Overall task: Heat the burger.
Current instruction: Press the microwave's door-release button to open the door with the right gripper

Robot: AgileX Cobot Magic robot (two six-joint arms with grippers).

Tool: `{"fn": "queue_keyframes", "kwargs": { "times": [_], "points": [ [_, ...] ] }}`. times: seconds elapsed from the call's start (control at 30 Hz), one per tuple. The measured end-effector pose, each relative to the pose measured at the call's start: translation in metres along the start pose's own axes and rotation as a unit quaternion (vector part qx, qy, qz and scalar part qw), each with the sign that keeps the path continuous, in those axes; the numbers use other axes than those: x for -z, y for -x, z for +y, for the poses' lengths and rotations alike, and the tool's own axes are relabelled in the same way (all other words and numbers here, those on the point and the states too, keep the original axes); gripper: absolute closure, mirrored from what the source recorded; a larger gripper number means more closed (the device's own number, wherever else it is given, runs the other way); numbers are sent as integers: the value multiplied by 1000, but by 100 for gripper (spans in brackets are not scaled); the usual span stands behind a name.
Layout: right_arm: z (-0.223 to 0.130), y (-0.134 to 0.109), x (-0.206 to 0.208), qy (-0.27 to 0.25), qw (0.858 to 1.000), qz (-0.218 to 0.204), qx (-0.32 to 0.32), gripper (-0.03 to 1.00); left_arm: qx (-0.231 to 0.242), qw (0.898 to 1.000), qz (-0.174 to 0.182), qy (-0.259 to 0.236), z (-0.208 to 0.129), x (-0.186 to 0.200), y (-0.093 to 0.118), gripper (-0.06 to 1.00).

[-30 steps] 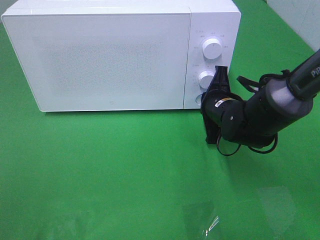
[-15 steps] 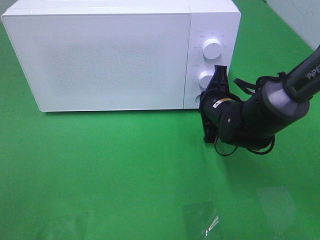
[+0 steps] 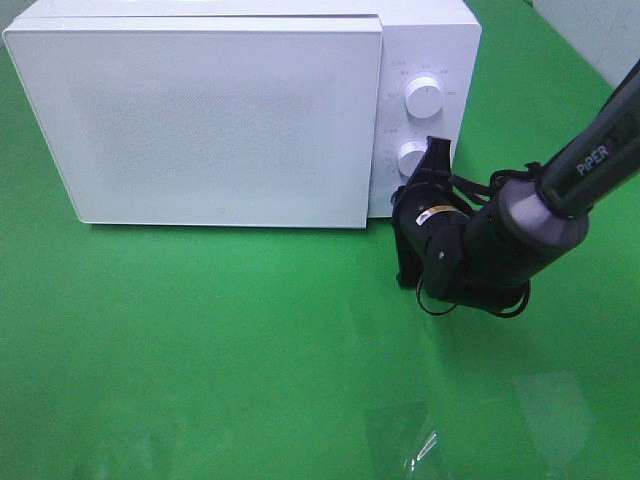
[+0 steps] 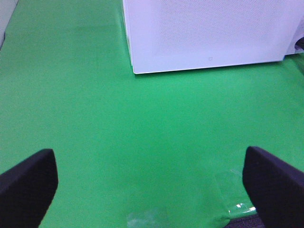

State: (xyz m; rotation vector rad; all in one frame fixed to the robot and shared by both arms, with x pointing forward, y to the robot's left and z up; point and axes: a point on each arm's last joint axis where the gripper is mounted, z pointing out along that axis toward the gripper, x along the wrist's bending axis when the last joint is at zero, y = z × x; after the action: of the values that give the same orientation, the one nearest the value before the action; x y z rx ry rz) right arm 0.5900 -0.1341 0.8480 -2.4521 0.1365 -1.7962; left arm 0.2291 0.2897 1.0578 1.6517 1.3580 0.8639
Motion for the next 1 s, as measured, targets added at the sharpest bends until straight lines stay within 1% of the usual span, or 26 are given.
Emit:
{"fn": "queue_keyframes", "kwargs": {
  "times": [0.77, 1.0],
  "points": [
    [-2, 0, -2, 0, 1000, -8, 2, 96, 0, 1000, 0, 0, 0, 0, 0, -3],
    [-2, -1, -1, -6, 1000, -20, 4, 96, 0, 1000, 0, 0, 0, 0, 0, -3]
  ]
}}
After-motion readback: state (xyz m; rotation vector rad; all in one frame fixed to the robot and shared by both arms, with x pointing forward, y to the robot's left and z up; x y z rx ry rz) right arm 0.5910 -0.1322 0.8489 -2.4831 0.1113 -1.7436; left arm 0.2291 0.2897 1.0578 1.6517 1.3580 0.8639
